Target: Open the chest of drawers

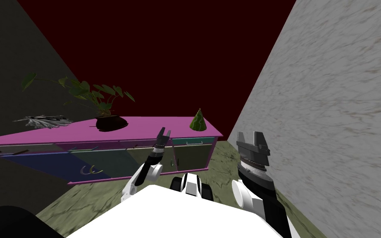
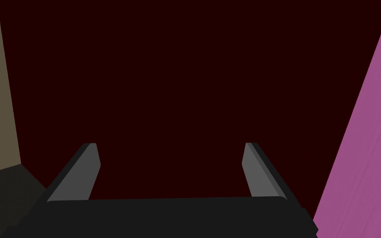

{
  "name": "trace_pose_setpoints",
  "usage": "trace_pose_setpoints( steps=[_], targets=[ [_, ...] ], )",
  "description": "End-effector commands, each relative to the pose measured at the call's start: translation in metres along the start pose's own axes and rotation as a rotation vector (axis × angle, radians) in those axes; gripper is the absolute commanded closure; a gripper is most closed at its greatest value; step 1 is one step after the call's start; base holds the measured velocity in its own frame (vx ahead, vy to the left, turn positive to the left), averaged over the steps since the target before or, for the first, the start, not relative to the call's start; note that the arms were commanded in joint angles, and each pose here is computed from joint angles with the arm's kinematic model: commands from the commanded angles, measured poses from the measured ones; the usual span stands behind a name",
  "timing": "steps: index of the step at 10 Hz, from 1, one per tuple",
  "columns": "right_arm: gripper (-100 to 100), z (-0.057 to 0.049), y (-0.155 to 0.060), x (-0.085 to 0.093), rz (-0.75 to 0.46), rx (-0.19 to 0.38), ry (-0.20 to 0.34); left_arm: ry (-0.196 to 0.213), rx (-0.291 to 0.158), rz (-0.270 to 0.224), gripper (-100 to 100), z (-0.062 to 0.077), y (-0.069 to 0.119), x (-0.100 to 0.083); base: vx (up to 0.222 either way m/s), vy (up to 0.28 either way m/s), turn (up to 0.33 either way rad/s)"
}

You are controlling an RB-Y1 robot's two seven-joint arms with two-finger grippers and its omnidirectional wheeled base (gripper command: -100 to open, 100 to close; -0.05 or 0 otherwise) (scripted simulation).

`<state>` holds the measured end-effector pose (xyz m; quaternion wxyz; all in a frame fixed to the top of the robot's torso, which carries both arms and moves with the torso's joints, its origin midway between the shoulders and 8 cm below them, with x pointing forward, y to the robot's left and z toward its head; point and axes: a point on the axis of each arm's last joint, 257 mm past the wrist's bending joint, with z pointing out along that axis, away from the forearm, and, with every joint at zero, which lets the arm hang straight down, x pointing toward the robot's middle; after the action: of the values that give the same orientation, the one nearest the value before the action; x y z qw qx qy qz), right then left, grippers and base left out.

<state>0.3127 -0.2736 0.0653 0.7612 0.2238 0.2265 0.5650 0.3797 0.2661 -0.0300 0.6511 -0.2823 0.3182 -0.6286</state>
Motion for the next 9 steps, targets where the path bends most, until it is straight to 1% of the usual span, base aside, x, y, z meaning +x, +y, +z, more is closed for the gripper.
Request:
trace_pose_setpoints(
  steps=[1,3,4,5,6,7,9],
  targets=[
    [0,0.0,0.0,0.0,0.0,0.0,0.0,-0.003,0.007,-0.002,-100,-0.008,0.014,-0.003,0.016,-0.114,0.045],
    [0,0.0,0.0,0.0,0.0,0.0,0.0,-0.005,0.015,-0.003,-100,-0.014,0.023,-0.006,0.006,-0.118,0.054],
    [0,0.0,0.0,0.0,0.0,0.0,0.0,-0.006,0.003,-0.002,-100,-0.016,0.028,-0.007,0.007,-0.085,0.014],
    [0,0.0,0.0,0.0,0.0,0.0,0.0,-0.008,0.002,-0.002,-100,-0.02,0.035,-0.009,0.015,-0.076,0.03],
    [0,0.0,0.0,0.0,0.0,0.0,0.0,-0.008,0.012,-0.003,-100,-0.022,0.037,-0.01,0.016,-0.1,0.055],
    [0,0.0,0.0,0.0,0.0,0.0,0.0,-0.009,0.001,-0.002,-100,-0.025,0.042,-0.01,0.015,-0.075,0.02],
    [0,0.0,0.0,0.0,0.0,0.0,0.0,-0.013,-0.001,-0.003,-100,-0.034,0.055,-0.014,0.014,-0.087,0.044]
  ],
)
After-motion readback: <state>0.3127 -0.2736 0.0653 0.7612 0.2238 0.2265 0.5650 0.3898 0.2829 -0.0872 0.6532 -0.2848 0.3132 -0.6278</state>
